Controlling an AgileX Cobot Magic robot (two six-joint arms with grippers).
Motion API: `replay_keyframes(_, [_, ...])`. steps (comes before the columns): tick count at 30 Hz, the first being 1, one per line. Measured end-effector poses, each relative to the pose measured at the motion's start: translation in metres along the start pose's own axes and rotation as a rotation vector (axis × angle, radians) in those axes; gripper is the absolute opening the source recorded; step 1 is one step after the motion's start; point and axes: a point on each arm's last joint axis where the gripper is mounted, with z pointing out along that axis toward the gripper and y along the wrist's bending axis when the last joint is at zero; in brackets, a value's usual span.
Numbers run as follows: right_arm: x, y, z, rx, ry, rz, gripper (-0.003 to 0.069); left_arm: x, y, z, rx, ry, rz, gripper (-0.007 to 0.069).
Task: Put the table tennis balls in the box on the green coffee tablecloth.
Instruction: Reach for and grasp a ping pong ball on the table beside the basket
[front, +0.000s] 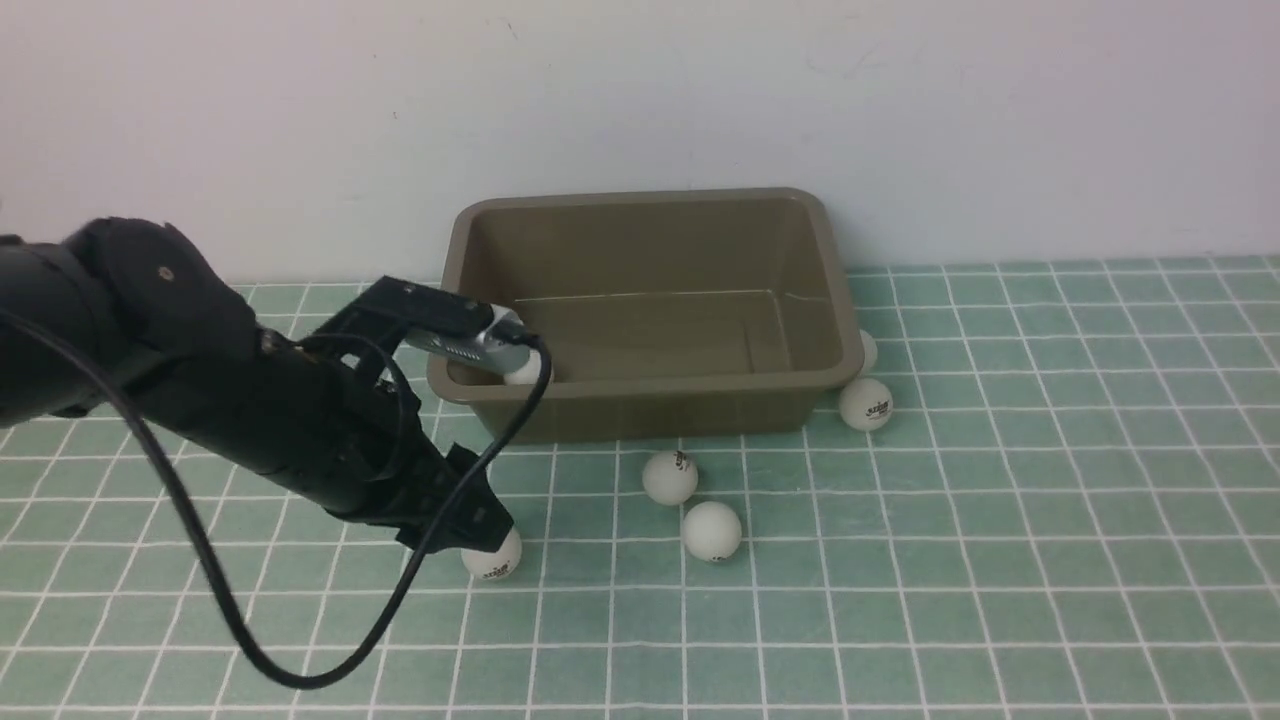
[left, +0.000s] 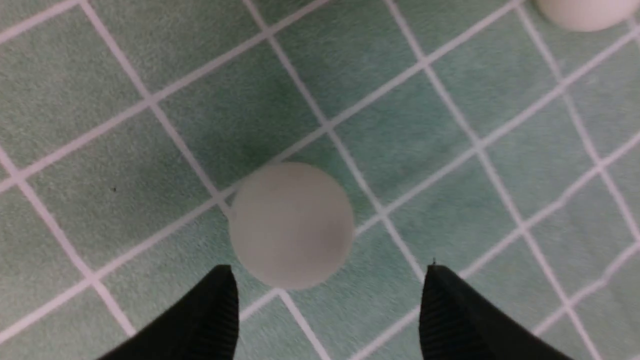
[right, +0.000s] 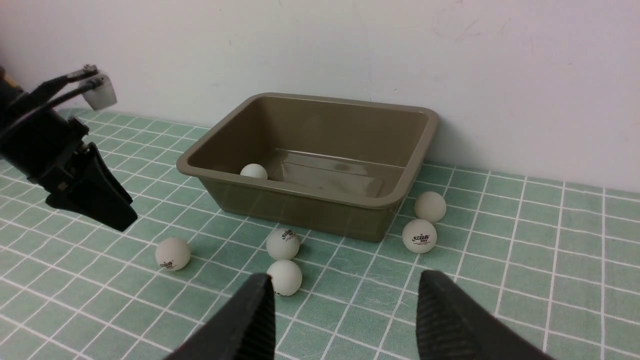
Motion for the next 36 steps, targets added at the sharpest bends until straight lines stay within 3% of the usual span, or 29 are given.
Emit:
replay_keyframes(15, [0.0,0.0,0.0,-0.005,-0.002,0.005,0.0356,-0.002,0.011,0.033,0.022,-0.049,-0.019,0.044])
replay_keyframes(20, [0.0,0.0,0.0,-0.005,-0.002,0.005,0.0356,-0.004,0.013,0.035,0.013,-0.071,-0.034,0.0347])
replay_keyframes(22, [0.0,0.0,0.0,-0.005,-0.002,0.005,0.0356,-0.005,0.012,0.034,0.014,-0.075,-0.031,0.0345])
replay_keyframes(32, [-0.002,0.0,0.0,0.002,-0.017,0.005,0.0356,-0.019,-0.009,-0.008,0.081,-0.144,0.052,0.0345])
replay_keyframes(36, [-0.002,-0.001,0.0,0.007,-0.027,0.005,0.0356,-0.037,-0.026,-0.047,0.107,-0.279,0.14,0.0345])
